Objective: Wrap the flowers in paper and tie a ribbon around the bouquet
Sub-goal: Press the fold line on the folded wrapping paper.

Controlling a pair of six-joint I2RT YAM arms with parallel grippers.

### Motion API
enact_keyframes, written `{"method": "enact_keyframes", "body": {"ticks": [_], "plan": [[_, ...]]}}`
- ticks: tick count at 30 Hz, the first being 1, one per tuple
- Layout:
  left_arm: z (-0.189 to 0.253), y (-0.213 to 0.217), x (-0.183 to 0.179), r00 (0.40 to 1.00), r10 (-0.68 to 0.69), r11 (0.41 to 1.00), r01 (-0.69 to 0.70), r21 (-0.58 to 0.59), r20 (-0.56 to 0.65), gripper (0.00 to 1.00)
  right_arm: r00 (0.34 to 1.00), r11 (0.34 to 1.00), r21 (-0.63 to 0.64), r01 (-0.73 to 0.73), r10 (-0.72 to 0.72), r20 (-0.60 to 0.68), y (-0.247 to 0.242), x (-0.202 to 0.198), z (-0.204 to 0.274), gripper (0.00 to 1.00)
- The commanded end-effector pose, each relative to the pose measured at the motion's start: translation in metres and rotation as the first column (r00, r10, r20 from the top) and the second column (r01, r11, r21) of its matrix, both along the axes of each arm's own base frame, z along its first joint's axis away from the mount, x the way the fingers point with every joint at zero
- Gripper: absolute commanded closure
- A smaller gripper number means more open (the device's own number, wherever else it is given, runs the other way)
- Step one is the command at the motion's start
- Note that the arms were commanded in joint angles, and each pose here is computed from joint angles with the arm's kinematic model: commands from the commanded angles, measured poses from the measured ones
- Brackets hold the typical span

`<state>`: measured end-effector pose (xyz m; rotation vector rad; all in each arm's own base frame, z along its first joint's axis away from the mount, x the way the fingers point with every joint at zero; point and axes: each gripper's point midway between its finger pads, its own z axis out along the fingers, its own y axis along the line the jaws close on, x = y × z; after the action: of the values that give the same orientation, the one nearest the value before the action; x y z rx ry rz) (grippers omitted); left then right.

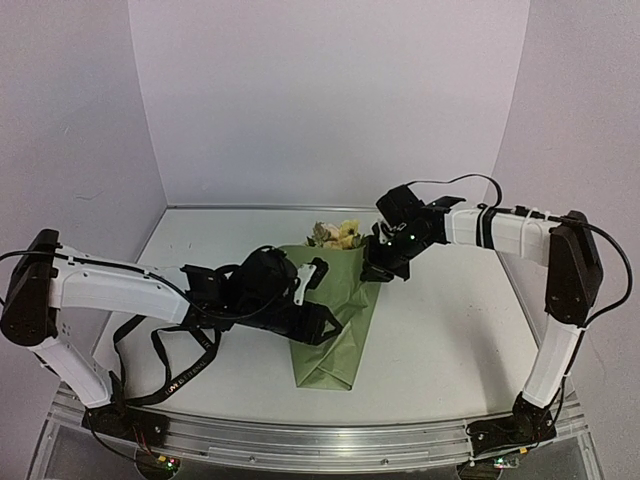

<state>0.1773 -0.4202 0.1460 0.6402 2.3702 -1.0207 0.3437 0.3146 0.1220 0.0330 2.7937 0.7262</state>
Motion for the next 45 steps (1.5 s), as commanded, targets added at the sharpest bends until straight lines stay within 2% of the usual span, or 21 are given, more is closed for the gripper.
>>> {"method": "enact_keyframes", "body": {"ticks": [1, 5, 10, 11, 17, 21, 30, 33, 38, 45], "plan": [[-0.020, 0.008, 0.017, 0.998, 0.017, 1.000, -0.017, -0.002, -0.056, 0.64, 1.000, 1.000, 0.001, -0.029, 0.029, 0.009, 0.000, 0.002, -0.012, 1.00], [-0.041, 0.002, 0.019, 0.993, -0.033, 0.999, 0.035, 0.015, -0.116, 0.75, 1.000, 1.000, -0.005, -0.011, 0.011, 0.010, -0.009, 0.005, -0.020, 1.00], [-0.060, -0.020, 0.006, 0.969, -0.150, 0.988, 0.154, 0.005, -0.195, 0.80, 1.000, 1.000, 0.007, 0.011, -0.011, 0.009, -0.016, 0.007, -0.014, 0.95], [-0.063, -0.023, 0.005, 0.964, -0.163, 0.986, 0.168, 0.004, -0.208, 0.81, 1.000, 1.000, 0.008, 0.011, -0.011, 0.008, -0.017, 0.006, -0.012, 0.90], [-0.064, -0.034, 0.008, 0.960, -0.177, 0.983, 0.185, 0.015, -0.218, 0.82, 1.000, 0.999, 0.029, 0.024, -0.024, -0.019, -0.024, -0.011, 0.008, 0.48], [-0.071, -0.039, 0.007, 0.959, -0.174, 0.982, 0.186, 0.034, -0.224, 0.82, 0.997, 0.998, 0.050, 0.037, -0.034, -0.063, -0.034, -0.036, 0.009, 0.35], [-0.085, -0.048, 0.000, 0.958, -0.161, 0.984, 0.176, 0.042, -0.238, 0.82, 0.991, 0.995, 0.103, -0.005, 0.018, -0.129, -0.031, -0.087, -0.013, 0.34], [-0.086, -0.052, 0.000, 0.960, -0.154, 0.985, 0.167, 0.037, -0.233, 0.82, 0.988, 0.994, 0.111, -0.013, 0.030, -0.153, -0.023, -0.093, -0.022, 0.40], [-0.084, -0.052, 0.002, 0.965, -0.143, 0.988, 0.152, 0.023, -0.221, 0.82, 0.986, 0.992, 0.119, -0.030, 0.049, -0.161, -0.008, -0.095, -0.040, 0.43], [-0.083, -0.046, -0.002, 0.965, -0.155, 0.986, 0.163, 0.024, -0.211, 0.82, 0.986, 0.997, 0.072, -0.024, 0.036, -0.166, -0.005, -0.088, -0.062, 0.51]]}}
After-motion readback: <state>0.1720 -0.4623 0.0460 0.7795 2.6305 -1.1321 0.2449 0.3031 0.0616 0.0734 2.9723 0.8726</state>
